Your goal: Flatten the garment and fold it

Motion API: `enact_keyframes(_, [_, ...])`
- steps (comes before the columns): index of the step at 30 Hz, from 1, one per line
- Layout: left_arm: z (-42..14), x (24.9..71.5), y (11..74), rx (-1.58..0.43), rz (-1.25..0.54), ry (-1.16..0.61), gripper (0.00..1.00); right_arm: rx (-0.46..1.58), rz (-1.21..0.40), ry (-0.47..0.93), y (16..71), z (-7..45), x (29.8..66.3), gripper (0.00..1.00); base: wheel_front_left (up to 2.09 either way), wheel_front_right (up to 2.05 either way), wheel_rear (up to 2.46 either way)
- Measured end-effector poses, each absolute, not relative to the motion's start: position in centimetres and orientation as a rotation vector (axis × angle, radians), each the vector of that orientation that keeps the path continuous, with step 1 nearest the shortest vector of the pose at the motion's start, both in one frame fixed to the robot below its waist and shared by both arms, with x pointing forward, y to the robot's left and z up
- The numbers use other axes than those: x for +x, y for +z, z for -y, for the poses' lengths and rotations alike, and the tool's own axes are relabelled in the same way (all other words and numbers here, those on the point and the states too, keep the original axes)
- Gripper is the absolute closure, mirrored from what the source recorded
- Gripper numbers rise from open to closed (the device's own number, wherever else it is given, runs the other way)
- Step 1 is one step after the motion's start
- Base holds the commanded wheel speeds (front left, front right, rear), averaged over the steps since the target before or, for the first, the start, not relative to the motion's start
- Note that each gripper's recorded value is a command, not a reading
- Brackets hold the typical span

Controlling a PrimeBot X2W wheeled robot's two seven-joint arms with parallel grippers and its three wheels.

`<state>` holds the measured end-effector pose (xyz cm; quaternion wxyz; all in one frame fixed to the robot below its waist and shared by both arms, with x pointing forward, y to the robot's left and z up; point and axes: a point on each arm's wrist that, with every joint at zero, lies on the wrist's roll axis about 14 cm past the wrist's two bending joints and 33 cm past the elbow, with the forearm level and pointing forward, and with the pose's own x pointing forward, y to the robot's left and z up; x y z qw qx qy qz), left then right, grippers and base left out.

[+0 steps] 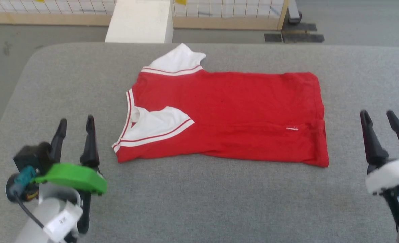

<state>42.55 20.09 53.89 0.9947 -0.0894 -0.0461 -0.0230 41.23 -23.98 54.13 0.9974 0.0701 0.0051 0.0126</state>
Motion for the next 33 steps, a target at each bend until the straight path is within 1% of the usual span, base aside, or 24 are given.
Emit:
enact_keyframes(3, [-20.0, 41.2, 54.1, -0.158, 0.108, -0.04, 0.0, 0.131, 0.013, 0.0, 53.6, 24.3, 40.0, 0.0, 0.0, 0.0, 0.0])
enact_keyframes(10, [-20.3, 38.9, 52.8, -0.157, 0.09, 0.005, 0.0, 0.111, -0.017, -0.004, 51.5, 23.5, 38.1, 0.0, 0.0, 0.0, 0.0])
enact_keyframes(23, [-20.0, 38.8, 51.0, -0.166, 0.043, -0.017, 0.0, 0.131, -0.043, -0.011, 50.5, 23.2, 38.0, 0.0, 0.0, 0.0, 0.0])
enact_keyframes(26, [-19.5, 39.6, 50.0, -0.151, -0.024, -0.05, 0.0, 0.129, -0.057, -0.01, 50.0, 23.2, 38.2, 0.0, 0.0, 0.0, 0.0])
enact_keyframes(30, [-19.0, 42.3, 49.3, -0.137, -0.152, -0.088, 0.0, 0.123, -0.081, -0.003, 49.4, 23.1, 38.9, 0.0, 0.0, 0.0, 0.0])
enact_keyframes(33, [-18.4, 44.0, 47.7, -0.138, -0.313, -0.111, 0.0, 0.119, -0.089, 0.004, 49.1, 23.0, 39.6, 0.0, 0.0, 0.0, 0.0])
